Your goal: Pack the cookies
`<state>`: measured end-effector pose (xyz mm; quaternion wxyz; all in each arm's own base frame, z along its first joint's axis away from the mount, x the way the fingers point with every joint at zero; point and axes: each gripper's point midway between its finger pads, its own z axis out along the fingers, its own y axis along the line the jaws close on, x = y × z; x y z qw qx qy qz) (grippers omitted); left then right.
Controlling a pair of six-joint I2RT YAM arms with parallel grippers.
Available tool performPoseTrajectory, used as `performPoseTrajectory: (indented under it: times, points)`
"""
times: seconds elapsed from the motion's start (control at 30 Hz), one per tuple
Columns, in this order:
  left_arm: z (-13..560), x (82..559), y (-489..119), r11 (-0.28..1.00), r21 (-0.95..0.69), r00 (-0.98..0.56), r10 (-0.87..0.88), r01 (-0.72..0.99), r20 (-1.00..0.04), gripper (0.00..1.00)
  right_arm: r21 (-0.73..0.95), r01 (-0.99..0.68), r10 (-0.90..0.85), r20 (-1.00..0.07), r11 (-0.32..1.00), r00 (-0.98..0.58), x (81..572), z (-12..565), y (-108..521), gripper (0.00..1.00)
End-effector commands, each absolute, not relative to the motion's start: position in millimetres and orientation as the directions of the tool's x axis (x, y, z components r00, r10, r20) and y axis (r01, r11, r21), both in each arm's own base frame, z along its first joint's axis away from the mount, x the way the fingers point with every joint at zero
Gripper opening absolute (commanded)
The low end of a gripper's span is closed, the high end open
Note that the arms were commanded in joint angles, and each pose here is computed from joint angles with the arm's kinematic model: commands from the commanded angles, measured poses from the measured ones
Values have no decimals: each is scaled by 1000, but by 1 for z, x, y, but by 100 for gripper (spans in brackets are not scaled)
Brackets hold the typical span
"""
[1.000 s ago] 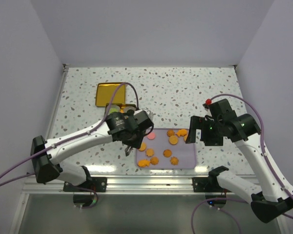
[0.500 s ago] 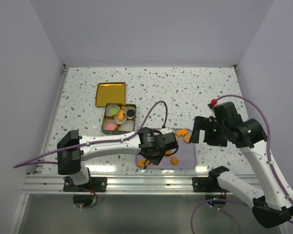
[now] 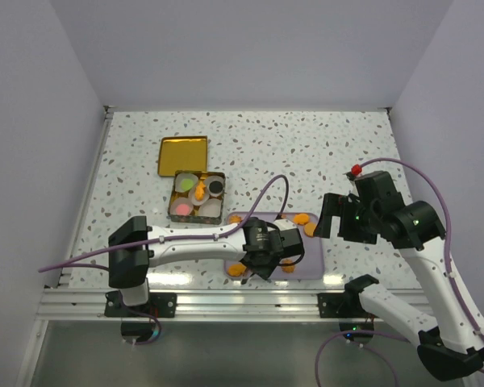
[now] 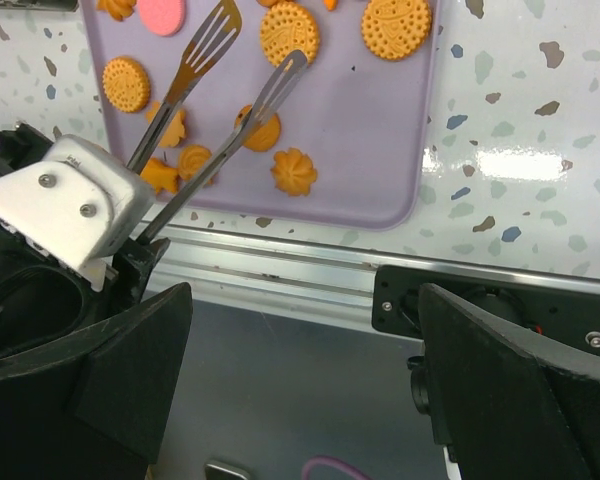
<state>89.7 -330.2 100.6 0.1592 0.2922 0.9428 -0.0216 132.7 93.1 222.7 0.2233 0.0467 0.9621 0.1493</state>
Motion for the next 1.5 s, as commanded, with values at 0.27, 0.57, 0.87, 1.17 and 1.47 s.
performPoseTrajectory:
  times: [0.27,0.57,0.87,1.17,1.47]
  points:
    - [102,89,-333,825,83,-771,554,559,-315,51,273,44,149,-377,961,-914,114,220,83,99]
    - [93,86,-335,820,96,-771,565,564,-295,51,271,40,145,-378,962,-914,114,220,83,99]
    - [87,85,-336,818,104,-774,570,565,-276,52,268,36,140,-382,963,-913,115,220,82,99]
    - [80,86,-341,810,117,-770,583,574,-259,51,260,32,133,-382,965,-914,117,220,82,99]
    - [77,86,-343,803,128,-765,594,582,-249,46,253,25,124,-385,967,-915,118,221,81,99]
